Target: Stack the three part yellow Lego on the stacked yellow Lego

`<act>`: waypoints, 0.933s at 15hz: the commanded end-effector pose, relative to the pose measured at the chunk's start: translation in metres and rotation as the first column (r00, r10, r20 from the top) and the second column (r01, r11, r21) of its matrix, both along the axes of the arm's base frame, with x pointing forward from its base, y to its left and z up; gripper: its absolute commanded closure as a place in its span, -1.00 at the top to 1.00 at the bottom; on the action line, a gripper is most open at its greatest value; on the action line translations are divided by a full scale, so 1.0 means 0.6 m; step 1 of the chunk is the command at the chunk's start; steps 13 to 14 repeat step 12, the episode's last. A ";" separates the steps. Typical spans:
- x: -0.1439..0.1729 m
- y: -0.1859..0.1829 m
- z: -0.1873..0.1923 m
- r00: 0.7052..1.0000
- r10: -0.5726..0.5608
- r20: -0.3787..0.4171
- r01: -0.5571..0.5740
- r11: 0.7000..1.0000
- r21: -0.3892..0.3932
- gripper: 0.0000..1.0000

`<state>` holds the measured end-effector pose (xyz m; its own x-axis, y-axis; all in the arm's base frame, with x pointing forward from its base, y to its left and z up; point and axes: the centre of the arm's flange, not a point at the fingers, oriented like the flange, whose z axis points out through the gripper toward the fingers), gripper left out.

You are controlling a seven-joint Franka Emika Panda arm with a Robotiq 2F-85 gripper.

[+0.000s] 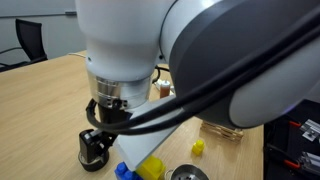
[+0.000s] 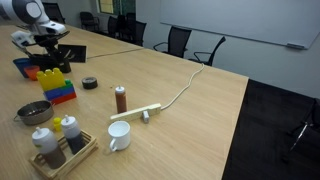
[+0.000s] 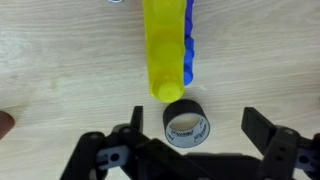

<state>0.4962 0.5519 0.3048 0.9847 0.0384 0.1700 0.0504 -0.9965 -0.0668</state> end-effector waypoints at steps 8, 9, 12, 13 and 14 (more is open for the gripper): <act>0.068 -0.084 0.016 0.952 -0.276 0.131 0.282 0.959 -0.026 1.00; 0.068 -0.087 0.015 0.947 -0.292 0.136 0.298 0.954 -0.024 1.00; 0.060 -0.083 0.022 0.943 -0.304 0.138 0.309 0.951 -0.017 1.00; 0.060 -0.083 0.022 0.943 -0.304 0.138 0.309 0.951 -0.017 1.00; 0.060 -0.083 0.022 0.943 -0.304 0.138 0.309 0.951 -0.017 1.00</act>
